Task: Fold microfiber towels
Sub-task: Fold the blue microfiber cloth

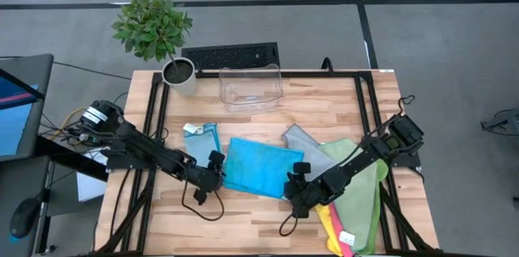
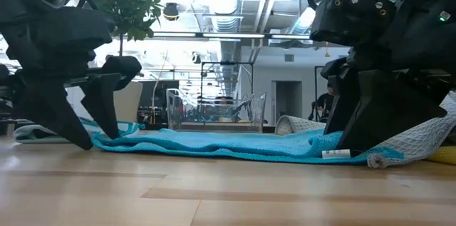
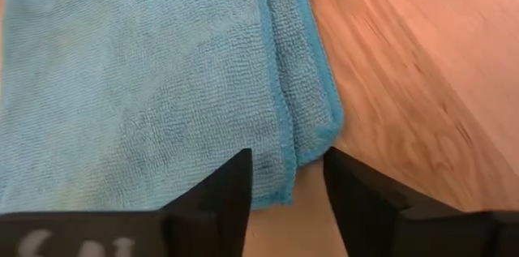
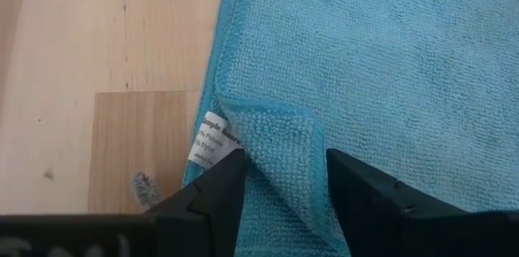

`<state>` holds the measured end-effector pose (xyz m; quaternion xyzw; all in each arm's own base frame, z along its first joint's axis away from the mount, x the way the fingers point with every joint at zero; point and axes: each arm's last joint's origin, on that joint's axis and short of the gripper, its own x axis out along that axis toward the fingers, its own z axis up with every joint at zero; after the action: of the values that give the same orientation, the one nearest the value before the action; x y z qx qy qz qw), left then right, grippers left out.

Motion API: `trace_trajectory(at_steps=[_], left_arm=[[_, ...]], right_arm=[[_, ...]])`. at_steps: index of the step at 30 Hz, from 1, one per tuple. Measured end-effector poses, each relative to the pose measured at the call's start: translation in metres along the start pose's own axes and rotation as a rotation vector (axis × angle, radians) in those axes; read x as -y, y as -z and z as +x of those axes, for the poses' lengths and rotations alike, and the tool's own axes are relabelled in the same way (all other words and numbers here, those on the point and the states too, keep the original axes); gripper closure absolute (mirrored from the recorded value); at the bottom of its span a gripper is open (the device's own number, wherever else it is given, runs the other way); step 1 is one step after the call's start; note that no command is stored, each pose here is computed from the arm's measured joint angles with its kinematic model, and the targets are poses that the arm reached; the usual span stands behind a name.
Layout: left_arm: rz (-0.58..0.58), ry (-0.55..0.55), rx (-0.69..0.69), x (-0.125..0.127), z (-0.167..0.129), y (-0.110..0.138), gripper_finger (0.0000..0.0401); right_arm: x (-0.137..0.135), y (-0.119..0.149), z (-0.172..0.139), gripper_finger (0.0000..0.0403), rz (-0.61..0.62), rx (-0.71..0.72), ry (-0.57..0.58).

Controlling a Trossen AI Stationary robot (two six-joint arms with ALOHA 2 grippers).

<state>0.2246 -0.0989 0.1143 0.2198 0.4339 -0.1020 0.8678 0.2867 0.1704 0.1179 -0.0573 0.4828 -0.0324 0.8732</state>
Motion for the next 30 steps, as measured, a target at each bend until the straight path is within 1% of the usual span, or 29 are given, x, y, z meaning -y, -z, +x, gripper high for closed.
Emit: trace_trajectory(at_steps=[6, 8, 10, 13, 15, 18, 23, 25, 27, 30], left_arm=[[0.012, 0.016, -0.025, 0.001, 0.000, 0.003, 0.0328], [0.015, 0.013, -0.028, 0.001, 0.000, 0.003, 0.0345], [0.019, 0.007, -0.037, 0.001, 0.000, 0.004, 0.0355], [0.026, -0.008, -0.063, 0.000, -0.002, 0.006, 0.0357], [0.025, -0.018, -0.083, -0.002, -0.005, 0.008, 0.0347], [0.013, -0.027, -0.097, -0.004, -0.011, 0.010, 0.0319], [0.007, -0.022, -0.093, -0.005, -0.017, 0.010, 0.0251], [0.004, -0.015, -0.086, -0.005, -0.016, 0.009, 0.0231], [0.001, -0.008, -0.075, -0.004, -0.014, 0.008, 0.0220], [0.011, -0.011, -0.055, -0.003, -0.011, 0.006, 0.0218]], right_arm=[[0.000, 0.000, 0.000, 0.0210, 0.001, 0.000, 0.000], [0.000, 0.000, 0.000, 0.0209, 0.001, 0.000, 0.000], [0.000, 0.000, 0.000, 0.0209, 0.001, 0.000, 0.000], [0.000, 0.000, 0.000, 0.0211, 0.000, 0.000, 0.000], [0.000, 0.000, 0.000, 0.0212, 0.000, 0.000, 0.000], [0.000, 0.000, 0.000, 0.0214, 0.000, -0.001, 0.000], [0.000, 0.000, 0.000, 0.0214, 0.000, -0.001, 0.001], [0.000, 0.000, 0.000, 0.0215, 0.000, -0.001, 0.001], [0.000, 0.000, 0.000, 0.0217, 0.000, -0.001, 0.001], [0.000, 0.000, 0.000, 0.0218, 0.000, -0.001, 0.001]])
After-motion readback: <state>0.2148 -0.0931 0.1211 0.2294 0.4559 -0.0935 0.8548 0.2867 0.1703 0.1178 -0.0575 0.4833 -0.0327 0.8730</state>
